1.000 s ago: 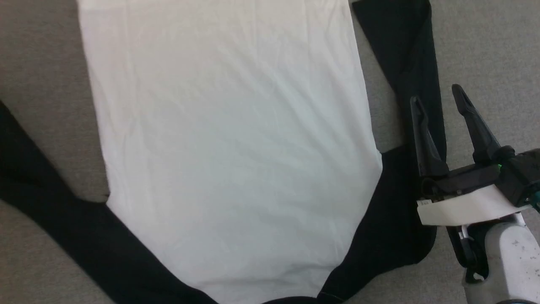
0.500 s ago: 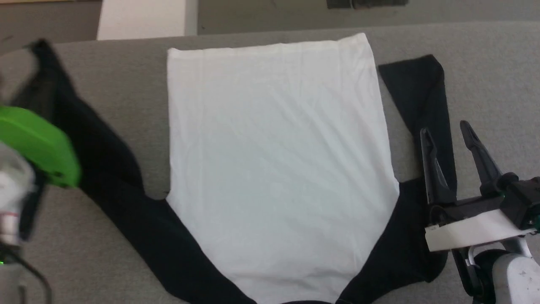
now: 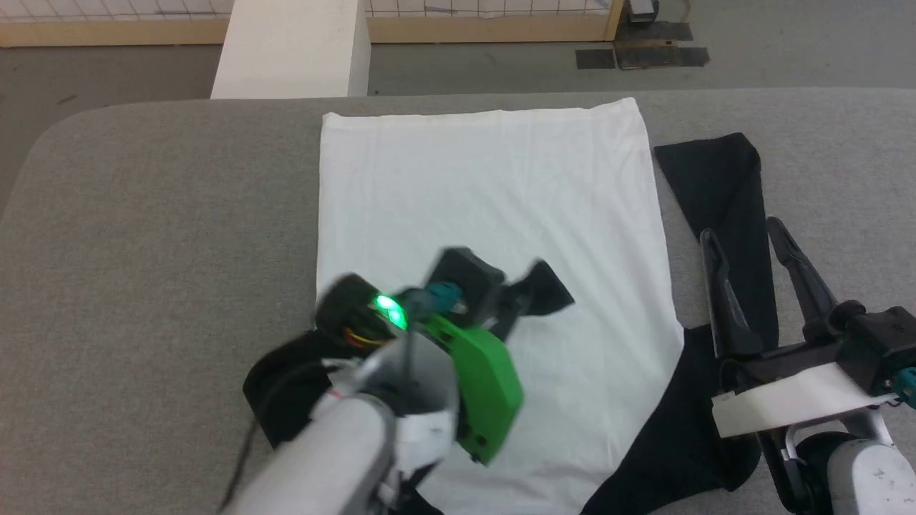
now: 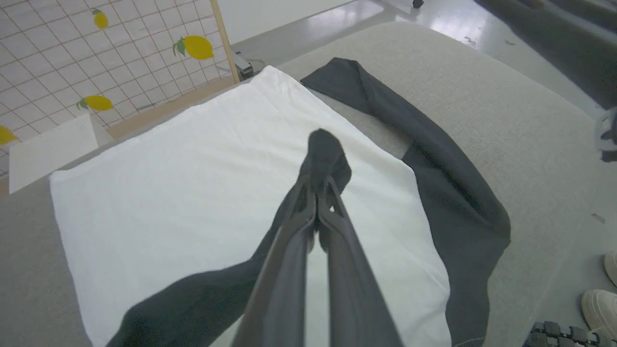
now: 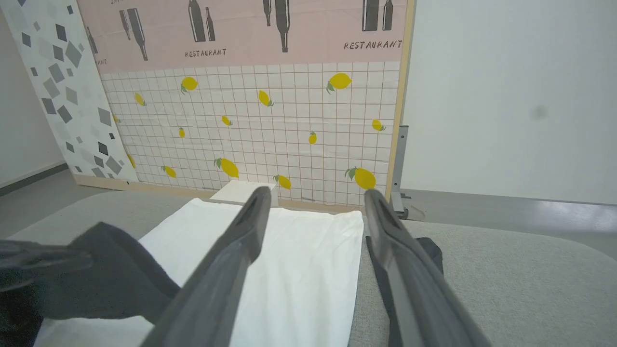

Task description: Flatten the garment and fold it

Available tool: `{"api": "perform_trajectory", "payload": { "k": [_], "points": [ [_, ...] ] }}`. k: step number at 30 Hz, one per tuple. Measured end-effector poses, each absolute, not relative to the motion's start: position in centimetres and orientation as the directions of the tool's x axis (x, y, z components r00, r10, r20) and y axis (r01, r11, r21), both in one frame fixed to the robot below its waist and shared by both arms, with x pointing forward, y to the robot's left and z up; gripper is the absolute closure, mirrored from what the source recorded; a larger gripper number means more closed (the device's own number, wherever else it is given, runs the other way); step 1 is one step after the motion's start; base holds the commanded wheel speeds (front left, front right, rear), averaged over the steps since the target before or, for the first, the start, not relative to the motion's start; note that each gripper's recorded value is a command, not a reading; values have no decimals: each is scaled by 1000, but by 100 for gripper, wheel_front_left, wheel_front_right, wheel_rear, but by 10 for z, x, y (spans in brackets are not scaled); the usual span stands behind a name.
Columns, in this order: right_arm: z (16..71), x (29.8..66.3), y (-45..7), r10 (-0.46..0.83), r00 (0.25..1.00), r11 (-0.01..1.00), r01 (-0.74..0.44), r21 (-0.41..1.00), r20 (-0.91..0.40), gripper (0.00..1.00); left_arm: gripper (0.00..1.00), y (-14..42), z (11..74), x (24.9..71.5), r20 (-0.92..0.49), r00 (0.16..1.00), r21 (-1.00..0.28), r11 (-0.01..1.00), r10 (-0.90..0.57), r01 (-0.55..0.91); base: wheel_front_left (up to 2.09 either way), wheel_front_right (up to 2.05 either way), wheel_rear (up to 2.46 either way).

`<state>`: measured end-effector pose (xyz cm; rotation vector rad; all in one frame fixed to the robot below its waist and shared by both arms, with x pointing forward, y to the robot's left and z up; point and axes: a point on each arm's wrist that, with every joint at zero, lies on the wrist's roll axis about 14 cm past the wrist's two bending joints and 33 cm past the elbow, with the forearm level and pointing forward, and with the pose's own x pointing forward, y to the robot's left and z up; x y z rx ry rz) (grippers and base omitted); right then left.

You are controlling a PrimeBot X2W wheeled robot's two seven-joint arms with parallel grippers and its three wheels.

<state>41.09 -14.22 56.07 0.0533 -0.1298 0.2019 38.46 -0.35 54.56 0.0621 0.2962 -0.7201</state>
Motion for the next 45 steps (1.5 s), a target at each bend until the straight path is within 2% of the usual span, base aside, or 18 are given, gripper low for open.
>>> {"api": "perform_trajectory", "payload": {
  "k": [6,11,16,17,18,19,22,26,30,33,35,37,40,45],
  "points": [
    [558,407,-150,177,977,982,-183,38,121,0,100,-41,472,357,-473,554,-89,663,-685,743,0,0,0],
    [553,406,-158,155,982,987,-159,35,106,0,100,-64,432,327,-552,426,-150,588,-717,795,0,0,0],
    [549,407,-159,150,984,987,-154,37,92,0,100,-74,412,311,-583,360,-188,551,-729,813,0,0,0],
    [549,407,-159,151,984,987,-155,37,91,0,96,-75,410,310,-585,354,-192,548,-730,814,0,0,0],
    [548,408,-158,152,984,987,-156,38,90,0,42,-77,409,308,-583,347,-199,543,-734,816,0,0,0],
    [548,408,-158,154,984,987,-158,39,89,0,0,-79,409,306,-582,342,-210,543,-738,813,0,0,0],
    [548,408,-156,160,983,986,-164,41,89,0,0,-83,414,306,-555,341,-251,543,-759,801,0,0,0],
    [549,409,-156,163,982,985,-167,40,93,0,0,-83,443,328,-450,431,-289,584,-782,759,0,0,0],
    [549,411,-157,166,982,985,-169,29,85,0,0,-61,477,362,-326,579,-315,664,-747,679,0,0,0],
    [544,416,-162,160,985,987,-161,12,59,0,0,-17,493,396,-246,732,-274,770,-635,576,0,0,0],
    [541,425,-168,151,988,989,-151,1,42,0,0,27,501,422,-184,841,-236,853,-510,466,0,0,0],
    [537,435,-175,133,991,991,-132,-6,19,0,0,67,508,439,-118,911,-186,910,-395,370,0,0,0],
    [526,455,-187,108,993,994,-109,-17,-37,0,0,118,513,453,-23,968,-140,959,-251,246,0,0,0],
    [507,496,-204,74,985,997,-75,-2,-155,0,0,172,509,463,64,993,-121,987,-99,107,0,0,0]
  ]
}}
